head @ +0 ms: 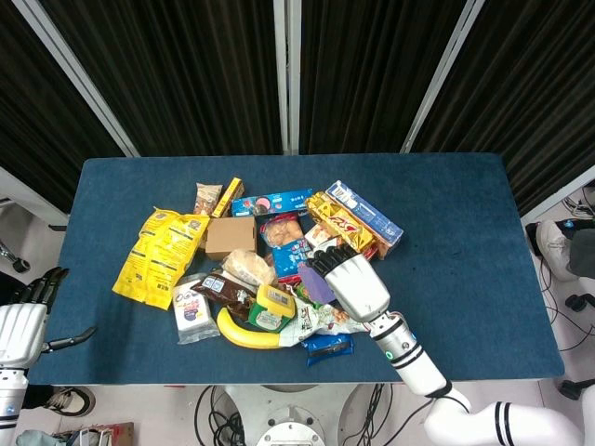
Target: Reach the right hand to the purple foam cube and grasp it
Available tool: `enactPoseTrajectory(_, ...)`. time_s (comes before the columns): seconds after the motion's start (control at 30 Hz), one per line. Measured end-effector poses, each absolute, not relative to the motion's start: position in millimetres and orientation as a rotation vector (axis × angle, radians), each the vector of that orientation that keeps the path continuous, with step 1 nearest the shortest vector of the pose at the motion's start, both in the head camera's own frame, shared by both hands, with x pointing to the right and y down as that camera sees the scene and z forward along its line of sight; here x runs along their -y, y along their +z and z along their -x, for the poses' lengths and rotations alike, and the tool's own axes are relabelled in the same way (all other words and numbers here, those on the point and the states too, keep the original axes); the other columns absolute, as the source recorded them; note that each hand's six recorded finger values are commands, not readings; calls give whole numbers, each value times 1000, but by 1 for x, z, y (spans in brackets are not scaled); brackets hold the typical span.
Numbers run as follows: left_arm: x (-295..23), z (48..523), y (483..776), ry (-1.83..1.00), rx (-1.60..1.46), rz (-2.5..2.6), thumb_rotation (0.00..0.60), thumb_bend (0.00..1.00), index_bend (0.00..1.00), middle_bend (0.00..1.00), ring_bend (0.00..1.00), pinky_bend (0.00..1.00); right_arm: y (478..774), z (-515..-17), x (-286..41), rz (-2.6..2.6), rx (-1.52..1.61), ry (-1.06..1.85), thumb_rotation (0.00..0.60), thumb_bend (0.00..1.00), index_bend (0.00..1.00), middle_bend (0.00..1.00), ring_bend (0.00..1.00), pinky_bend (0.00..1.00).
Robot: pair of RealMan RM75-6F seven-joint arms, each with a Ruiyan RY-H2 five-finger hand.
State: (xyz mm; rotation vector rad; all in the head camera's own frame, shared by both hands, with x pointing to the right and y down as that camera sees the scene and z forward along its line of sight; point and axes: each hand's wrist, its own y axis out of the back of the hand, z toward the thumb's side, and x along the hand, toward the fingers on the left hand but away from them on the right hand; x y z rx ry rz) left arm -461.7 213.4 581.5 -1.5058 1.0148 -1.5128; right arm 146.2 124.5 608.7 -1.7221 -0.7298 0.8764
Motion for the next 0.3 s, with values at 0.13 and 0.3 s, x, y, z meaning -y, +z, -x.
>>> enactPoseTrajectory(0.13, -213, 463, 581, -1510, -1020, 1504, 288, 34, 95, 88, 158, 263, 608, -147, -122, 1716, 752, 876, 600, 191, 627, 560, 478, 407)
enactPoseTrajectory(0.3, -212, 464, 580, -1510, -1023, 1500, 285, 34, 95, 88, 158, 263, 608, -150, -120, 1718, 770, 877, 600, 192, 627, 560, 478, 407)
